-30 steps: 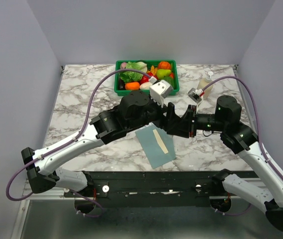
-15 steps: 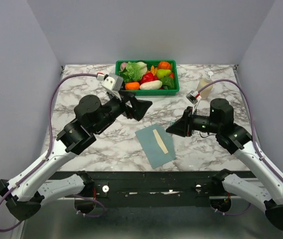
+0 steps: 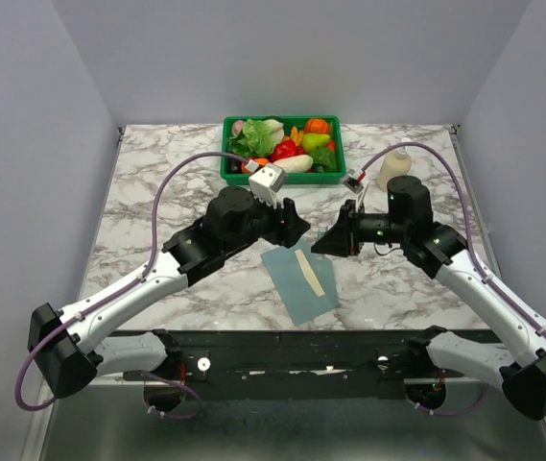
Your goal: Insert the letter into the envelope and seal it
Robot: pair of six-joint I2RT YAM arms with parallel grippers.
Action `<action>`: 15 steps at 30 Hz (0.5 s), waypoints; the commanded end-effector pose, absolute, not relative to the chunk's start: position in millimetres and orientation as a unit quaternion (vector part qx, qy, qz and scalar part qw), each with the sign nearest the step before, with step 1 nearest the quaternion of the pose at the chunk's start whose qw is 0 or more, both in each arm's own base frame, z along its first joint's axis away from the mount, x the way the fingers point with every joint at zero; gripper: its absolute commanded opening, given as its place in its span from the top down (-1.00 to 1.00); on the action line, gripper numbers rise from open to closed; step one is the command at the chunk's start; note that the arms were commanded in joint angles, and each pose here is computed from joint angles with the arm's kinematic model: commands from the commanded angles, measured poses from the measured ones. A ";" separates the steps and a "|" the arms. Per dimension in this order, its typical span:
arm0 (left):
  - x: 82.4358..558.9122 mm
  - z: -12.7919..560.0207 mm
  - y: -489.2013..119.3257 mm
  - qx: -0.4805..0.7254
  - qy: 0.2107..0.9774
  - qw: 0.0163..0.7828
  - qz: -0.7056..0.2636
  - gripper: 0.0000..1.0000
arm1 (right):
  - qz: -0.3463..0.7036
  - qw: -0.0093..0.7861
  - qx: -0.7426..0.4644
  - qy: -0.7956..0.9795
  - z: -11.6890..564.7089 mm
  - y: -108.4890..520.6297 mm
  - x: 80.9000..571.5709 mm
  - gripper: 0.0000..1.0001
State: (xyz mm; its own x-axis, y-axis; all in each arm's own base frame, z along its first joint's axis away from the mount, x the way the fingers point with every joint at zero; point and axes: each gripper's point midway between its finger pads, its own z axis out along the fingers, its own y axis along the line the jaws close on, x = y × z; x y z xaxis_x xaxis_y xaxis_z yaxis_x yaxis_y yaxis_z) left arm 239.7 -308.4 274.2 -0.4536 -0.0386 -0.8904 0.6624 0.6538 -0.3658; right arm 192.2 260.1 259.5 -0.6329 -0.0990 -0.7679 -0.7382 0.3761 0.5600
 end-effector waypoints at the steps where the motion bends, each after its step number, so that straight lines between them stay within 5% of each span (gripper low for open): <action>1: 246.7 299.9 -324.8 0.223 0.753 0.505 -0.357 -0.40 | 0.516 0.324 -0.300 0.734 281.4 268.4 184.6 0.99; 10: 235.4 280.5 -355.0 0.261 0.764 0.484 -0.338 -0.41 | 0.518 0.324 -0.296 0.734 283.5 269.2 184.3 0.99; 15: 254.1 274.5 -317.9 0.198 0.780 0.515 -0.295 -0.56 | 0.507 0.330 -0.292 0.741 272.2 263.9 181.5 0.99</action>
